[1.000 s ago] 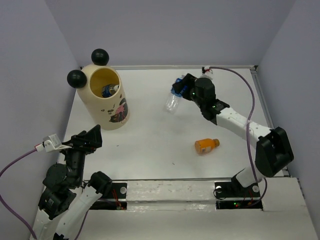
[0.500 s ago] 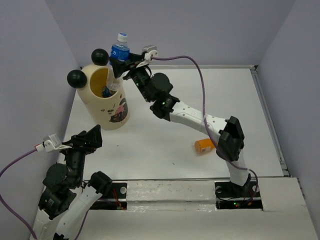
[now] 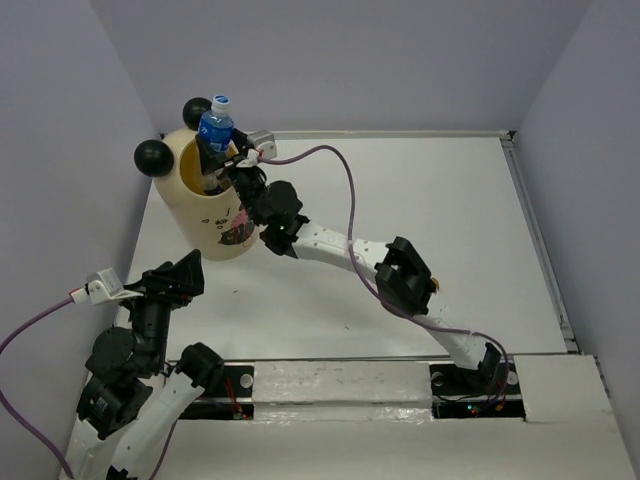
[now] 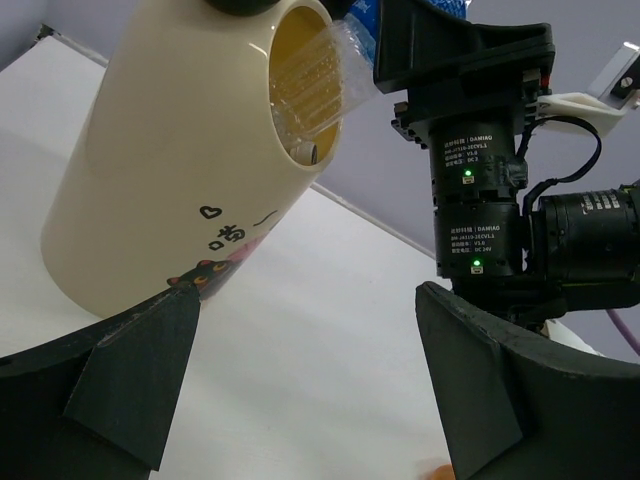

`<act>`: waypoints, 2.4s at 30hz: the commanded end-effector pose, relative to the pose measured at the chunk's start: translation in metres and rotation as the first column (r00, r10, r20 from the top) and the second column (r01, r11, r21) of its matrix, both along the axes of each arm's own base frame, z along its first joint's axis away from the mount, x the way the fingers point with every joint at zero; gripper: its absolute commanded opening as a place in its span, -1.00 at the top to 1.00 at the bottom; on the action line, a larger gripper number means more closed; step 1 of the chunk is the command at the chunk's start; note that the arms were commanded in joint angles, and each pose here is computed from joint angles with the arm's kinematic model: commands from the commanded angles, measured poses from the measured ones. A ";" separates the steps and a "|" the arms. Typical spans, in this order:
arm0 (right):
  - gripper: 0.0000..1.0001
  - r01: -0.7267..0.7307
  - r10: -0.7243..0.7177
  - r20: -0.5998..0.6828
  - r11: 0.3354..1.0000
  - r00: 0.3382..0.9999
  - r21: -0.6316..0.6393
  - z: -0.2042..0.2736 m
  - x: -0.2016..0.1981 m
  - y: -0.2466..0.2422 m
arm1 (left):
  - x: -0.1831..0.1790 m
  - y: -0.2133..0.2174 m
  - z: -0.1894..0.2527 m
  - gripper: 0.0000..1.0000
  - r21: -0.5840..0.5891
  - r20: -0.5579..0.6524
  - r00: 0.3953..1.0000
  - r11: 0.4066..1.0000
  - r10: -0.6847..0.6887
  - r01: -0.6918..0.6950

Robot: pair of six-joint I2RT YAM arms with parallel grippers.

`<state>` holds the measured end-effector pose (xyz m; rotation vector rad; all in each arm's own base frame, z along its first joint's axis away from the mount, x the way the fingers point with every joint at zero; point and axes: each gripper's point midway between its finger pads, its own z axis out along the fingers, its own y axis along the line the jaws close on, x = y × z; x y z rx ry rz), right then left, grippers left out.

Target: Put the plastic bottles in the bin

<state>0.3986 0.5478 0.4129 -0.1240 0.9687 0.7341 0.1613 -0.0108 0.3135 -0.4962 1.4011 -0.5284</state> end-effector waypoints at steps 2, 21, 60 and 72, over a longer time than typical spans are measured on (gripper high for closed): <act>0.20 0.027 -0.046 0.090 0.979 0.995 0.201 0.040 -0.018 -0.014 | -0.019 0.016 0.018 -0.98 -0.080 0.109 0.994 0.997 0.016 -0.008; -0.95 -0.232 0.240 -0.164 0.971 0.957 0.062 0.022 -0.064 0.000 | -0.018 0.015 0.019 -0.98 -0.077 0.111 0.994 0.997 0.015 -0.007; -0.71 0.375 -0.331 -0.586 0.926 0.739 -0.051 -0.046 -0.182 -0.488 | -0.017 -0.427 -0.102 -0.98 0.498 -0.453 0.446 0.196 -0.772 0.845; -0.71 0.351 -0.292 -0.552 0.936 0.781 0.000 -0.031 -0.219 -0.512 | 0.007 -0.493 -0.186 -0.98 0.651 -0.614 0.472 -0.067 -0.633 0.756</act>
